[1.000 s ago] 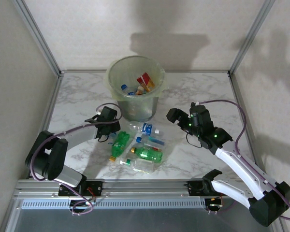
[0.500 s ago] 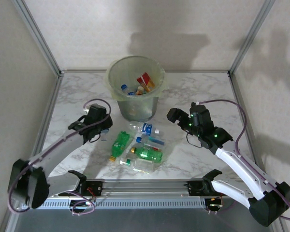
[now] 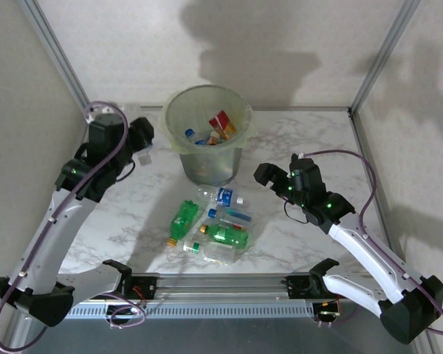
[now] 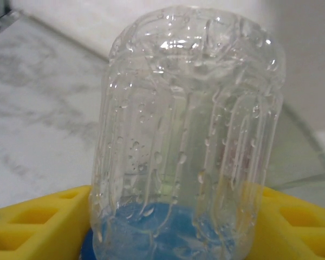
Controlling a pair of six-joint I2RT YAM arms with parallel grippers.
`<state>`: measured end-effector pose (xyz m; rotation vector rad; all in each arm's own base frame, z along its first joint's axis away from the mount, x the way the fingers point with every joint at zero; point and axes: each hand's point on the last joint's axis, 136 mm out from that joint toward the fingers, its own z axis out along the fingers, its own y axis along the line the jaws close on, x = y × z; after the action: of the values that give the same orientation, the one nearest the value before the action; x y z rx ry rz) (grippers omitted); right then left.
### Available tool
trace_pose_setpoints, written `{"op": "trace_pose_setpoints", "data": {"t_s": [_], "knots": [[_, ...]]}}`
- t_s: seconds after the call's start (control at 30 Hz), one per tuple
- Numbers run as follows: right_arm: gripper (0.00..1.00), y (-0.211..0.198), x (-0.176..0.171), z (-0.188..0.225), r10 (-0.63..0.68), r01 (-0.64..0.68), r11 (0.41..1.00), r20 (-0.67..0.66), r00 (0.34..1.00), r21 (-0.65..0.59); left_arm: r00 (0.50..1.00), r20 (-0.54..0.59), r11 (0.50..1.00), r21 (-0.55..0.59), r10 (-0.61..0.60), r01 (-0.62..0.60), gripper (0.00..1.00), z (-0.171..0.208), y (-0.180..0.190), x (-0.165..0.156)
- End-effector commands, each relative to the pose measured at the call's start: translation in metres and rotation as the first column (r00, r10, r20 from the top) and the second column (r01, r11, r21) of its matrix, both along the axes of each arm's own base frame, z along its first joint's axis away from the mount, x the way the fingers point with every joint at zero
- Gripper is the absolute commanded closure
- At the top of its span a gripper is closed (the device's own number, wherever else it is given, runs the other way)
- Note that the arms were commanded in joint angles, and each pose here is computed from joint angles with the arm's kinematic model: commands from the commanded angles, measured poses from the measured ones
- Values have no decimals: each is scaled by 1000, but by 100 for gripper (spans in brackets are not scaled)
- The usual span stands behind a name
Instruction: Put the plastic bottles in the bin
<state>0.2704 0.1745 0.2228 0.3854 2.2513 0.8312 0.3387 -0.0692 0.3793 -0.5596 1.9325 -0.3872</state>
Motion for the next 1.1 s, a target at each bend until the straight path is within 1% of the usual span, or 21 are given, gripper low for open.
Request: {"op": "trace_pose_setpoints", "data": {"t_s": [0.0,0.07,0.17,0.27,0.4,0.63,0.77,0.8,0.87,1.07], "knots": [[5,-3,0,12,-9,8,1000,38,999,21,995,53,991,-98,-83,88,37,31,-25,18],[5,-3,-1,12,-11,10,1000,37,999,24,985,89,973,-164,-147,160,37,48,-50,33],[5,-4,-2,12,-14,13,999,38,999,31,966,126,936,-244,-227,252,36,59,-88,53],[5,-5,-3,13,-17,16,999,40,999,32,954,125,910,-289,-271,296,37,52,-120,72],[5,-8,-5,13,-25,24,999,43,999,32,943,99,892,-307,-317,331,38,37,-151,89],[5,-8,-7,6,-24,23,999,32,999,40,946,48,890,-325,-322,319,39,10,-175,113],[6,-8,-7,8,-28,26,999,38,999,42,953,21,896,-333,-303,292,38,-4,-180,125],[6,-8,-7,7,-28,26,999,36,999,42,954,17,897,-337,-299,287,37,-7,-181,128],[5,-9,-8,7,-30,28,999,36,999,41,955,7,898,-338,-296,281,31,-13,-185,133],[5,-12,-10,9,-37,36,999,38,999,36,954,0,895,-345,-301,283,22,-21,-194,147]]}}
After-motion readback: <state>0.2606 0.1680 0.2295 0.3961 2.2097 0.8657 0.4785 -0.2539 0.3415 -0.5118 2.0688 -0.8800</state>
